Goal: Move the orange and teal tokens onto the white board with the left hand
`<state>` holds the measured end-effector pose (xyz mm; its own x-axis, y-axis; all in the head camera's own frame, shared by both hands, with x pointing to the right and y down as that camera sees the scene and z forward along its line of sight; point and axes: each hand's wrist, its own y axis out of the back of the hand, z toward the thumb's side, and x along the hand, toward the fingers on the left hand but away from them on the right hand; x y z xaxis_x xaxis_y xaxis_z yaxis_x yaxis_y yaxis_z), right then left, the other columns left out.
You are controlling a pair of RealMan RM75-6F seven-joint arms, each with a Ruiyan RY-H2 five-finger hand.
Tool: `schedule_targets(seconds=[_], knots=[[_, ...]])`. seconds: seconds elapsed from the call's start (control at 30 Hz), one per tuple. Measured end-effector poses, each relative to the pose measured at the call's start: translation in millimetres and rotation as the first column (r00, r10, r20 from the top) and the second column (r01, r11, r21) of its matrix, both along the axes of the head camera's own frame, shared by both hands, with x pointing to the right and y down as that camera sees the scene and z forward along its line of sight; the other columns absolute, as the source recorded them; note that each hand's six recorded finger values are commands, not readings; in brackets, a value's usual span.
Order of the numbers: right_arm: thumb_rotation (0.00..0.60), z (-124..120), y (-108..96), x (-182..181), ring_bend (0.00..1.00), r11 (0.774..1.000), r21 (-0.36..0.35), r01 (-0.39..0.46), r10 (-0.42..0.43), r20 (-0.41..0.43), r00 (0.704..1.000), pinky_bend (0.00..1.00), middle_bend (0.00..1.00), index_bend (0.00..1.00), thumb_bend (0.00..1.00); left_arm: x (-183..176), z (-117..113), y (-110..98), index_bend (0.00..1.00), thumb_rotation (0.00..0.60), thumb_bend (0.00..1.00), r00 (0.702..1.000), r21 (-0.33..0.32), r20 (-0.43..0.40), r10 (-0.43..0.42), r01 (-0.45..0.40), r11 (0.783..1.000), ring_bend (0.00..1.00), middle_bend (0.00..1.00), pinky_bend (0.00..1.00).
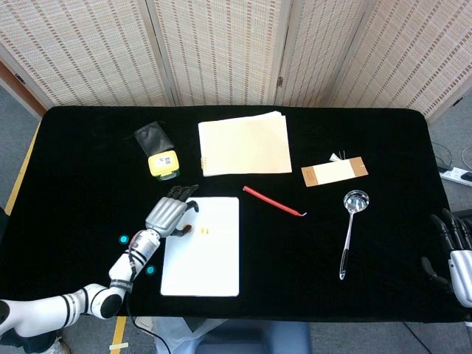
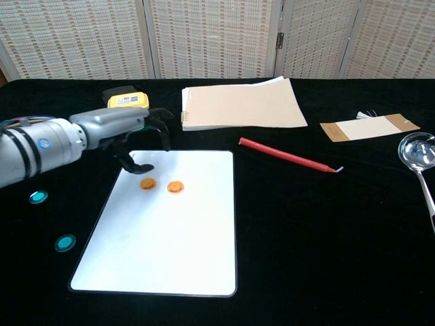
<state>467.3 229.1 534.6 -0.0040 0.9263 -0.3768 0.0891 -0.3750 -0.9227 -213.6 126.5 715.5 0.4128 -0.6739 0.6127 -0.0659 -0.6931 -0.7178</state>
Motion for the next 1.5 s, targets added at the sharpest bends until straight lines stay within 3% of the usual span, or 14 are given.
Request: schedule_targets(seconds=[0.2,0.4,0.7,1.0,1.5], knots=[[0.600,3,-1,-5,0.04,1.000,-0.004,0.012,-0.011,0.008,1.000,0.00,0.00,0.00,0.40,-54,-7,14,0.44,0.600,0.41,0.997,0.032,0.026,-0.072,0.071,0.997,0.00,0.03,0.00],[0.600,3,-4,-12,0.04,0.999,-0.003,0.033,-0.033,0.011,0.999,0.00,0.00,0.00,0.40,-100,0,43,0.44,0.600,0.41,0.991,0.012,0.092,-0.100,0.100,0.995,0.00,0.03,0.00],[0.600,3,-6,-18,0.04,0.999,-0.005,0.047,-0.047,0.011,0.999,0.00,0.00,0.00,0.40,-144,16,65,0.43,0.600,0.41,0.973,-0.008,0.160,-0.166,0.169,0.986,0.00,0.03,0.00],[0.600,2,-5,-17,0.04,0.999,-0.001,0.042,-0.042,0.009,0.999,0.00,0.00,0.00,0.40,-165,20,78,0.43,0.600,0.41,0.963,-0.025,0.172,-0.209,0.217,0.976,0.00,0.03,0.00],[0.600,-1,-4,-16,0.04,0.999,0.004,0.036,-0.036,0.007,0.999,0.00,0.00,0.00,0.40,-173,23,77,0.45,0.600,0.41,0.957,-0.043,0.189,-0.218,0.230,0.972,0.00,0.03,0.00]])
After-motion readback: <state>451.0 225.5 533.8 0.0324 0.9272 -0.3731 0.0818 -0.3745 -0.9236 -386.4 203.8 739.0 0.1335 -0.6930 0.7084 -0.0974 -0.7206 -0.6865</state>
